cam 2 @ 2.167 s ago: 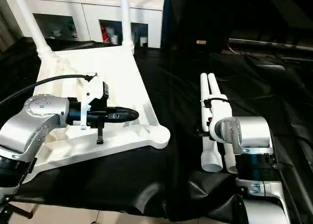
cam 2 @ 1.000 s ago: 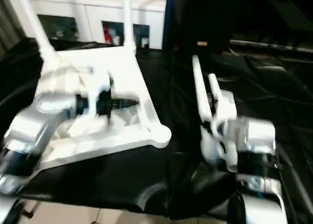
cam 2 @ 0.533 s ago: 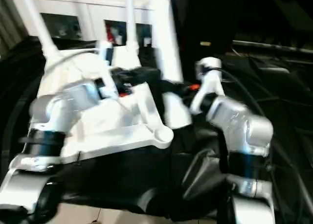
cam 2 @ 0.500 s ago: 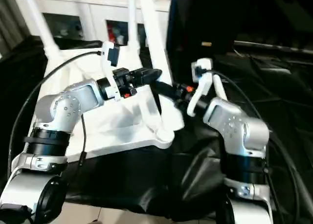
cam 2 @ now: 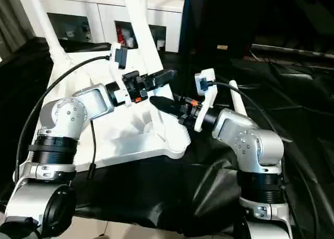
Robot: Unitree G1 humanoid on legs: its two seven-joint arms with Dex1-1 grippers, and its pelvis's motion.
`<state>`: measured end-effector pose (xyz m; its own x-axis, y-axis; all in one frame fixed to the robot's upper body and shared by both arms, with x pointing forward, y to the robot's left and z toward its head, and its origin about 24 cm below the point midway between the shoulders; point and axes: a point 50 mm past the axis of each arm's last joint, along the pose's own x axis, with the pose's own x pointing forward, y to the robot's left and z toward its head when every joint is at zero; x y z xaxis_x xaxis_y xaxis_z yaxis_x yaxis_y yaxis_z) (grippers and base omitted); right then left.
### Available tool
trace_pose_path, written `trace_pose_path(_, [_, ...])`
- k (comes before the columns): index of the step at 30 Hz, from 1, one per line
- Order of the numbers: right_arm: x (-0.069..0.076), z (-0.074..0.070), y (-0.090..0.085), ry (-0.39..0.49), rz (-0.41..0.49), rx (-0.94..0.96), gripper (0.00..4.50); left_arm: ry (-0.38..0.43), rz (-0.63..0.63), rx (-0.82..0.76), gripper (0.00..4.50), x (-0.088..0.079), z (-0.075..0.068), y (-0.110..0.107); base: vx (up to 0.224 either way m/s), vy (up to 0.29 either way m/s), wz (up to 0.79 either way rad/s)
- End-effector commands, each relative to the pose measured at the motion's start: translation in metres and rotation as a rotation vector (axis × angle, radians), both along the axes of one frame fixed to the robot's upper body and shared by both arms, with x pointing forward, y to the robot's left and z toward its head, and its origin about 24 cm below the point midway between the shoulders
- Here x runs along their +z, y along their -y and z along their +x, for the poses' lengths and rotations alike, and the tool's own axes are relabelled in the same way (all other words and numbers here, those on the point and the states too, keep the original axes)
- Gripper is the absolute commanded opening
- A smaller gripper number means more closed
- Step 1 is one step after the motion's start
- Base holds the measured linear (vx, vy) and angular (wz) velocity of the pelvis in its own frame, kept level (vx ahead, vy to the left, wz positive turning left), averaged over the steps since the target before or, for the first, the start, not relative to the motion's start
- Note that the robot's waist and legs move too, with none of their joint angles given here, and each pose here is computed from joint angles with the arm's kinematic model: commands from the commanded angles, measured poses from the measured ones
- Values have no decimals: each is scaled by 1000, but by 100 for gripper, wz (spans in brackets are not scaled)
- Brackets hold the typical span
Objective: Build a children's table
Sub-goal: Pick table leg
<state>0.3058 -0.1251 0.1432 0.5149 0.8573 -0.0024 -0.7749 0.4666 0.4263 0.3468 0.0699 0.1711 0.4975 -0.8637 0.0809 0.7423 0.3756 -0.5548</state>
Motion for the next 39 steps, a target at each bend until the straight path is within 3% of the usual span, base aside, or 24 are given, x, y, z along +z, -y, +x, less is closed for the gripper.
trace_pose_path(1, [9, -1, -1, 58, 14, 4, 186, -24, 18, 30, 243, -1, 1, -3, 0, 0, 0])
trace_pose_path(6, [8, 0, -1, 62, 7, -10, 186, -44, 8, 29, 210, -2, 0, -4, 0, 0, 0])
trace_pose_path(17, [9, 4, -4, 109, -43, -48, 186, -43, 19, 72, 196, -1, 3, -7, 0, 0, 0])
trace_pose_path(19, [7, 6, -4, 92, -37, -58, 242, -11, 50, 86, 195, 0, 4, -10, 0, 0, 0])
trace_pose_path(23, [7, 6, -2, 64, -50, -53, 275, 61, 103, 64, 193, 4, 4, -13, 0, 0, 0])
trace_pose_path(26, [6, 0, 0, 49, -96, 21, 300, 128, 136, -26, 191, 10, -1, -14, 0, 0, 0])
trace_pose_path(33, [2, -14, 1, 8, -159, 193, 300, 224, 111, -274, 190, 23, -19, -9, 0, 0, 0])
trace_pose_path(39, [3, -20, -2, 6, -164, 284, 300, 258, 92, -397, 189, 25, -28, -7, 0, 0, 0])
